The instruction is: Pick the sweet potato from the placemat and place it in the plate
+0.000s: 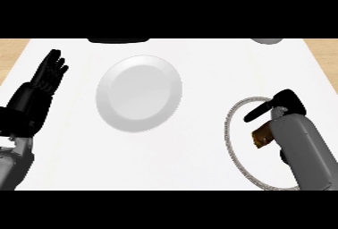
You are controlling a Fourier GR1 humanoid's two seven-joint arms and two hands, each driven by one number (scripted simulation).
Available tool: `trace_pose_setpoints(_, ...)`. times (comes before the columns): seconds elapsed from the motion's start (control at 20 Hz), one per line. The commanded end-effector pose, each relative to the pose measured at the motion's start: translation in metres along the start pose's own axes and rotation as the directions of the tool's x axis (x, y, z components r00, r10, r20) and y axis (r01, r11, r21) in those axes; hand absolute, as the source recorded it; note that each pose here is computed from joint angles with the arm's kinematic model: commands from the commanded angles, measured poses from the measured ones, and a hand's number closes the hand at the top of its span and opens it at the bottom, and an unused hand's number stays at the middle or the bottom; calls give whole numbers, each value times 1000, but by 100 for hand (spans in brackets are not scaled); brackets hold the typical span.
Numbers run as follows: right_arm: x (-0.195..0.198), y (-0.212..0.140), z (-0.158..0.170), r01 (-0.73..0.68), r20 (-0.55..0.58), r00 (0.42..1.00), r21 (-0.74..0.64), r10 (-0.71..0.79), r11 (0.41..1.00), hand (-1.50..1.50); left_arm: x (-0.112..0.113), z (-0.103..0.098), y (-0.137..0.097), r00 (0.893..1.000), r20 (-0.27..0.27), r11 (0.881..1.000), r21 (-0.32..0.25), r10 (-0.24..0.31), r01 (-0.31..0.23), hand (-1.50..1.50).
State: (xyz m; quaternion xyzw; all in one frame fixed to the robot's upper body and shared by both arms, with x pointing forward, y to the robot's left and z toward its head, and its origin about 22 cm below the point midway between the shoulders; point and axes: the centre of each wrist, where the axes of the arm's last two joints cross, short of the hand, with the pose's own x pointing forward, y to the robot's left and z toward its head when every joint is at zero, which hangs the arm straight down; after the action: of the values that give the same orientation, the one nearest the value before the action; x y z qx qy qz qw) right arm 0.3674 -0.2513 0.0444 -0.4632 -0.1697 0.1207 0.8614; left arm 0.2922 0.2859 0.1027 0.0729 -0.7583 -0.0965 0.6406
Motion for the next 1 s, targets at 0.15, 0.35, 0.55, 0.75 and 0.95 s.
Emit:
trace_pose_setpoints(0.15, -20, 12, -3, -61, -264, 962, 60, 75, 996, -150, -5, 9, -9, 1000, -2, 1000, -5, 14, -14, 0)
trace_pose_setpoints(0.35, -29, -2, -5, -29, -264, 963, 69, 46, 997, -150, 6, 9, -1, 999, 17, 999, -28, 27, -27, 0)
trace_pose_setpoints(0.55, -39, 20, 2, -27, -241, 969, 130, 58, 991, -150, -5, -1, 5, 1000, 24, 1000, -6, 3, -3, 0)
trace_pose_setpoints(0.75, -43, 36, -5, -41, -282, 956, 140, 79, 989, -150, -6, -4, 3, 1000, 26, 1000, -18, -10, 10, 0)
trace_pose_setpoints(0.95, -58, 37, -10, -75, -307, 945, 136, 114, 988, -150, -6, 2, -1, 1000, 19, 1000, -5, 0, 0, 0)
